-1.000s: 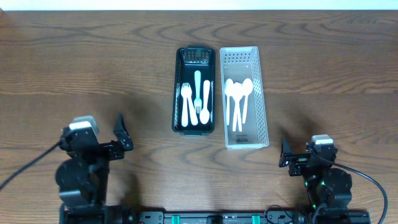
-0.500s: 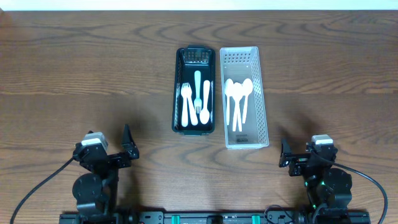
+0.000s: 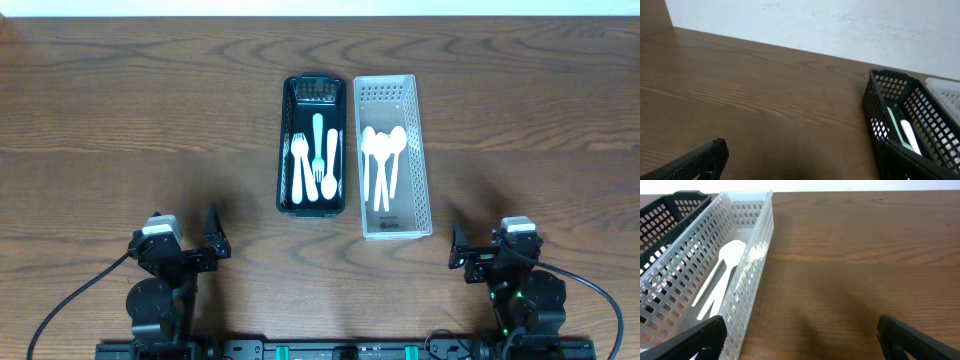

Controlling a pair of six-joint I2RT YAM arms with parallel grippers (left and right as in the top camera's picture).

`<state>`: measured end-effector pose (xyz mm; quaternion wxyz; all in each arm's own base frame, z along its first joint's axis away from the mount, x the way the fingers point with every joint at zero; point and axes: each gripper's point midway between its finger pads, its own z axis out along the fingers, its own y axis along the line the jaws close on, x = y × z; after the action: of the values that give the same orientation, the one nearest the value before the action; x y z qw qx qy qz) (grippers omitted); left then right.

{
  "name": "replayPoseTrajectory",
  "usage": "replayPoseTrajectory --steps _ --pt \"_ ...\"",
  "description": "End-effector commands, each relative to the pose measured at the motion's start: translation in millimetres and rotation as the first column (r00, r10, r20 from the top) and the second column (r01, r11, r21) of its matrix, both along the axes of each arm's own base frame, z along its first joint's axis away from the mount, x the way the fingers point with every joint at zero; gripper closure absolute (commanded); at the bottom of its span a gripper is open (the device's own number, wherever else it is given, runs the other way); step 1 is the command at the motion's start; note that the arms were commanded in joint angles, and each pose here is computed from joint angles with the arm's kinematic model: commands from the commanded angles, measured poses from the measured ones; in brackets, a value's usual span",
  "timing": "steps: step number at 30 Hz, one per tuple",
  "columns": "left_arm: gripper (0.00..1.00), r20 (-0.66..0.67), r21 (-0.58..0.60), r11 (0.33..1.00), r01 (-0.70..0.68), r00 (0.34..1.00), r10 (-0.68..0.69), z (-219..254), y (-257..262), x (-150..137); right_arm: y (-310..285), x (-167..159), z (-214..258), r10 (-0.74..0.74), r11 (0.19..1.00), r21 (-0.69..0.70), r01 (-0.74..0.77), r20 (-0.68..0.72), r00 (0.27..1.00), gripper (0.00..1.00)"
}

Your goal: Pack container

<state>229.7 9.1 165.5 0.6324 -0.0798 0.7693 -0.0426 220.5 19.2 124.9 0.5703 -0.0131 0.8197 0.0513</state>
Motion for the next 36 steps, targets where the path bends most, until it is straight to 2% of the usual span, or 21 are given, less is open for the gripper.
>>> replayPoseTrajectory --steps 1,9,16,36 --pt "0.02 -0.004 -0.002 1.000 0.005 1.000 -0.005 -5.8 -1.2 0.7 -3.7 0.2 -4.6 -0.024 1.000 0.011 0.024 -0.008 1.000 0.01" --pt "0.02 -0.035 -0.004 1.000 0.005 0.999 -0.005 -18.3 -1.1 1.1 -3.7 0.2 -4.6 -0.024 1.000 0.011 0.024 -0.008 1.000 0.01" --pt "0.02 -0.140 -0.010 1.000 0.005 0.990 -0.006 -43.3 -1.6 -6.2 -3.7 0.2 -4.6 -0.024 1.000 0.011 0.024 -0.008 1.000 0.01" --pt "0.02 -0.197 -0.012 1.000 0.003 0.980 -0.006 -56.6 -1.7 -11.2 -3.7 0.2 -4.6 -0.024 1.000 0.011 0.024 -0.008 1.000 0.01"
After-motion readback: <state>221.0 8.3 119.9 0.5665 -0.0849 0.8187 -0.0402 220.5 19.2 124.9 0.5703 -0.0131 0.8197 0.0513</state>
